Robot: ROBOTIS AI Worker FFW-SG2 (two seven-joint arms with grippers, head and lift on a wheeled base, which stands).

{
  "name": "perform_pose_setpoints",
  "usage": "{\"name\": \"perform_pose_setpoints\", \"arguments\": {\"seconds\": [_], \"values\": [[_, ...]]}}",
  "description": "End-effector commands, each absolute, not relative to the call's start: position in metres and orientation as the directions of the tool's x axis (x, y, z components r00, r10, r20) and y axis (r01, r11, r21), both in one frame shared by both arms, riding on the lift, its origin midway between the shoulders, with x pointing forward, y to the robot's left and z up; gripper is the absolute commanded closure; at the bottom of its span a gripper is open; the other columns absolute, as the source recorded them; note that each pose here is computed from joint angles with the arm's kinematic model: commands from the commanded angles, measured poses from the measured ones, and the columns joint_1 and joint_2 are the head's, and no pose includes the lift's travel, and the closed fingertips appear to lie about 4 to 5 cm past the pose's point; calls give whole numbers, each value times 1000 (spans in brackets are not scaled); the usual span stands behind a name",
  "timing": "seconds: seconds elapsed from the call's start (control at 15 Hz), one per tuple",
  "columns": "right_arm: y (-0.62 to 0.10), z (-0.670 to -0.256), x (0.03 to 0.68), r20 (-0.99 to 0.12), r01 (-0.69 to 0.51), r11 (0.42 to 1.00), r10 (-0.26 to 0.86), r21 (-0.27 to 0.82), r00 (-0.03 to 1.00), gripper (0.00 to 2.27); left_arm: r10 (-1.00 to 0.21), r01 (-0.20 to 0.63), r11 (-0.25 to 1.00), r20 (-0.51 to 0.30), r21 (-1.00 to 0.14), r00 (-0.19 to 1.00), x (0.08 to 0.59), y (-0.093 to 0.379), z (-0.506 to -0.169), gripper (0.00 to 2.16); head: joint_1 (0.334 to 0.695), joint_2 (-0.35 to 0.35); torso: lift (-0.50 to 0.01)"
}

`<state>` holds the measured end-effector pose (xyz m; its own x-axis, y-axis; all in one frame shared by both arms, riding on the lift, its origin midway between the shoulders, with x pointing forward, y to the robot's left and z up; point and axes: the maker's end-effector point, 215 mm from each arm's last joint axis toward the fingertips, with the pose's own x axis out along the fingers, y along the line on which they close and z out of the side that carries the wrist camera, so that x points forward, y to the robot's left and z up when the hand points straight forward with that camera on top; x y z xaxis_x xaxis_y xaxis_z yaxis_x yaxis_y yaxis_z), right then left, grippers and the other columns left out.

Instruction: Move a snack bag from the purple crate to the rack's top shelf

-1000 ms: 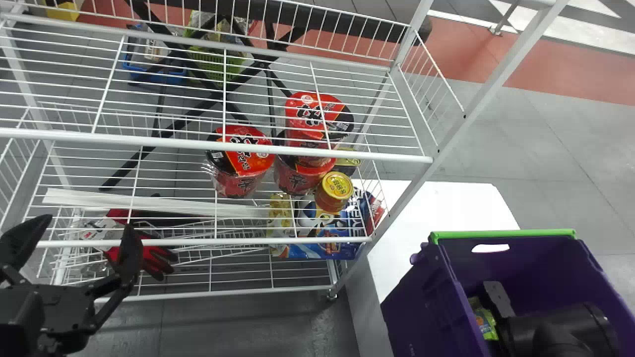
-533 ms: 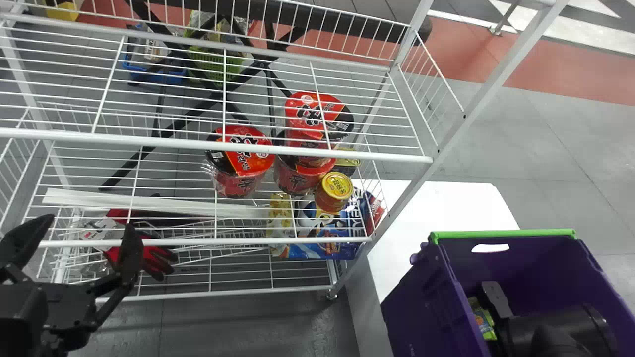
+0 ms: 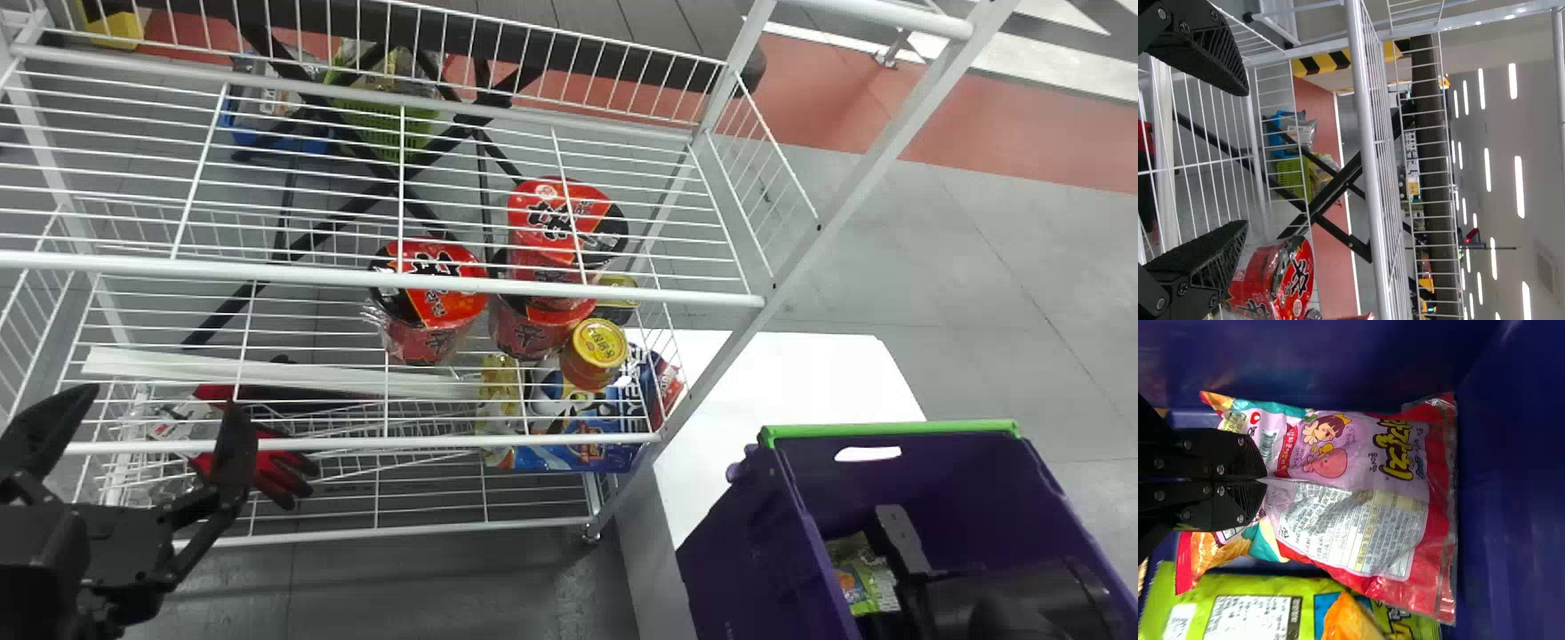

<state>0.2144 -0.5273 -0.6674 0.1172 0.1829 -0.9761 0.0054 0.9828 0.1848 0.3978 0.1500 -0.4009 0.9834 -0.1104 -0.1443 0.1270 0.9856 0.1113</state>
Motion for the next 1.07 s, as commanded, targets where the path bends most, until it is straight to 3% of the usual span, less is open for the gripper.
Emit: {"name": "perform_pose_setpoints", "arguments": {"seconds": [0.0,1.0], "values": [[-534,-664,208,-978,9,985,168,170,120,1571,-109,126,986,-147,113,983,398,150,-403,134,695,-350,-422],[-552,-637,187,-979,47,989,131,140,157,1571,-106,122,986,-142,113,984,403,148,-403,134,695,-350,-362]]}}
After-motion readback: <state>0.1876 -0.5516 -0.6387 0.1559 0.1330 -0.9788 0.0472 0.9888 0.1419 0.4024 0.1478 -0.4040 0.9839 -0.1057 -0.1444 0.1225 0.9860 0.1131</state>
